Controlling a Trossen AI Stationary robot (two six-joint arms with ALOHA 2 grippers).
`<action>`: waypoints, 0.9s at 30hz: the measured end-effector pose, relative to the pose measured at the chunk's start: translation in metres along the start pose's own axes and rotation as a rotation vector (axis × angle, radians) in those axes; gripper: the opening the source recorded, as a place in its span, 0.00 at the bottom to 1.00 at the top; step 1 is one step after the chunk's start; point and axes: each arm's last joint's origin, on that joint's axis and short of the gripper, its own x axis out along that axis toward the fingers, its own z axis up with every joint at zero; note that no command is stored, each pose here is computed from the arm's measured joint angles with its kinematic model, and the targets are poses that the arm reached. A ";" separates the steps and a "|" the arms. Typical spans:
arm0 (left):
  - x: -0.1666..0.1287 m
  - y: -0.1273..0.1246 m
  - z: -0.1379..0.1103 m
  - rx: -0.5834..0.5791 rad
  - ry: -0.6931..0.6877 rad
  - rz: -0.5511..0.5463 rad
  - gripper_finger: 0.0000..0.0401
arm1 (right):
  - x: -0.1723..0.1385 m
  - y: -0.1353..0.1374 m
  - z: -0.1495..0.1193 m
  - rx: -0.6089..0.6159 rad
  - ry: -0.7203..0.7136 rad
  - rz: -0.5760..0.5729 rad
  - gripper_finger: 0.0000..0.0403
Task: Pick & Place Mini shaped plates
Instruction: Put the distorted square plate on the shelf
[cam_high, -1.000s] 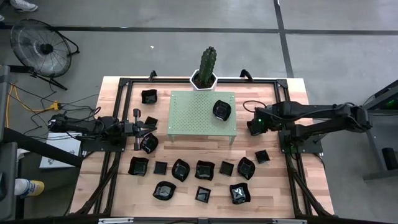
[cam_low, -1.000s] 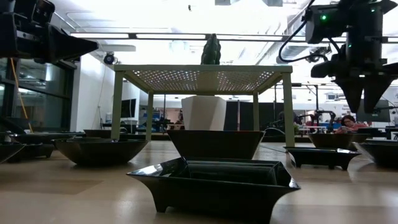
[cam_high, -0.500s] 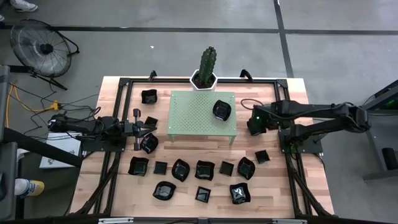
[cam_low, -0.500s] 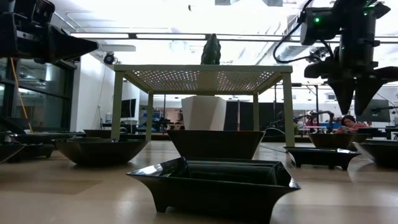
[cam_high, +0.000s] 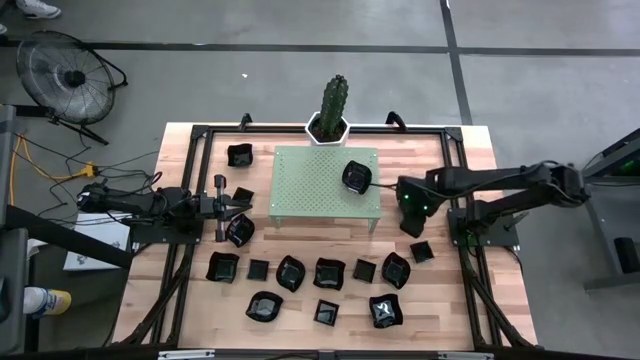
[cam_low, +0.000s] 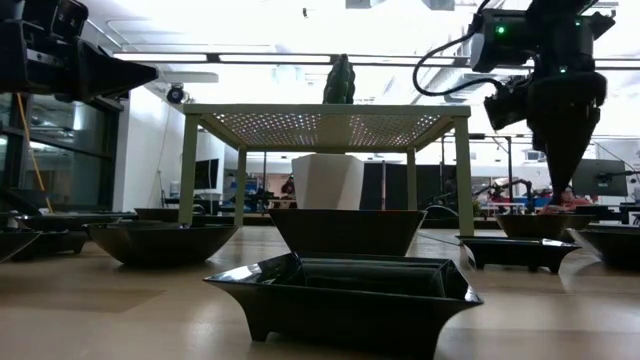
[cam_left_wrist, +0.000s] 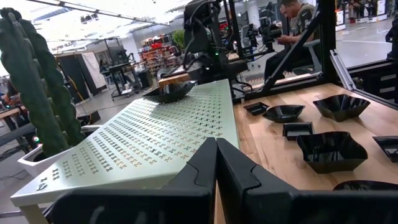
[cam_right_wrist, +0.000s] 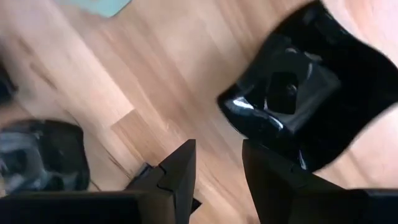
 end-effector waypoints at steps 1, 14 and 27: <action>0.000 0.000 0.000 0.000 -0.001 0.000 0.00 | 0.001 0.001 0.000 -0.039 -0.004 -0.005 0.31; 0.000 0.000 0.000 0.000 -0.001 0.000 0.00 | 0.002 0.020 -0.013 -0.395 -0.022 -0.113 0.31; 0.000 0.000 0.000 0.000 0.000 0.000 0.00 | 0.017 0.035 -0.019 -0.450 0.027 -0.205 0.31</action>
